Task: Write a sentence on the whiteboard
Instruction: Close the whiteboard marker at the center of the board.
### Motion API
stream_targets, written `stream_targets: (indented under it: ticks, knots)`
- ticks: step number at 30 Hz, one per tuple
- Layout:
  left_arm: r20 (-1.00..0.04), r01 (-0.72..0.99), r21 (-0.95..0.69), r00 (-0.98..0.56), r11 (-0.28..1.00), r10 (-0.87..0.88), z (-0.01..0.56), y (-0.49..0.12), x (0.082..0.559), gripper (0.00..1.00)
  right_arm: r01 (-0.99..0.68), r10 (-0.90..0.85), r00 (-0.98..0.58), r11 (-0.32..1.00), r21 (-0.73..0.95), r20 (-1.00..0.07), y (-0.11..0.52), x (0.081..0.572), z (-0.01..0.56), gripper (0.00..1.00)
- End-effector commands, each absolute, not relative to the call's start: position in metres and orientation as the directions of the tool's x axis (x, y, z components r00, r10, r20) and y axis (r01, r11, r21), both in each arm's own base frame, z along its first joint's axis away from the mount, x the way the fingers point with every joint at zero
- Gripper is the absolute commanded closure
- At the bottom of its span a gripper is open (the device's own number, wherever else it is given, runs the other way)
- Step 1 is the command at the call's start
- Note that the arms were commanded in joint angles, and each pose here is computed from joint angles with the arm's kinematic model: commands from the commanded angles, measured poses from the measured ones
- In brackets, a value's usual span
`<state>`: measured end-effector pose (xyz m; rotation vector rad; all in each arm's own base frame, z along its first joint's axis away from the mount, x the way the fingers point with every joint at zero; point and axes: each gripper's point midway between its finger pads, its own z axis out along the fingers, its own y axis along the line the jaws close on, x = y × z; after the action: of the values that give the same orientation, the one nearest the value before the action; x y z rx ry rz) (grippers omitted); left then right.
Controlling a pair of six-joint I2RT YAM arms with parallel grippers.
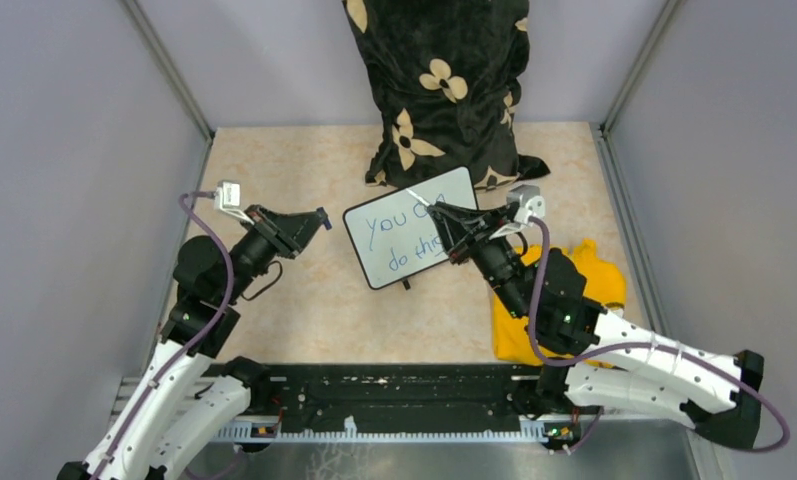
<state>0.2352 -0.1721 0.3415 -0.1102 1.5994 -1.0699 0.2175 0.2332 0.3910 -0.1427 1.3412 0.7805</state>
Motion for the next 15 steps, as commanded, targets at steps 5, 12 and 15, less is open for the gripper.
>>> stream_targets:
  ticks: [5, 12, 15]
  knots:
    - [-0.602, 0.636, -0.699, -0.277, 0.327, -0.749, 0.417, -0.177, 0.212, 1.0, -0.555, 0.453, 0.348, 0.805, 0.209, -0.821, 0.231, 0.167, 0.451, 1.0]
    - [-0.502, 0.67, -0.723, -0.344, 0.167, -0.793, 0.442, -0.179, 0.195, 1.0, -0.459, 0.312, 0.543, 0.888, 0.035, -0.779, 0.254, 0.139, 0.444, 1.0]
    - [-0.47, 0.674, -0.731, -0.388, 0.103, -0.793, 0.45, -0.182, 0.189, 1.0, -0.43, 0.279, 0.578, 0.903, 0.004, -0.767, 0.262, 0.137, 0.436, 1.0]
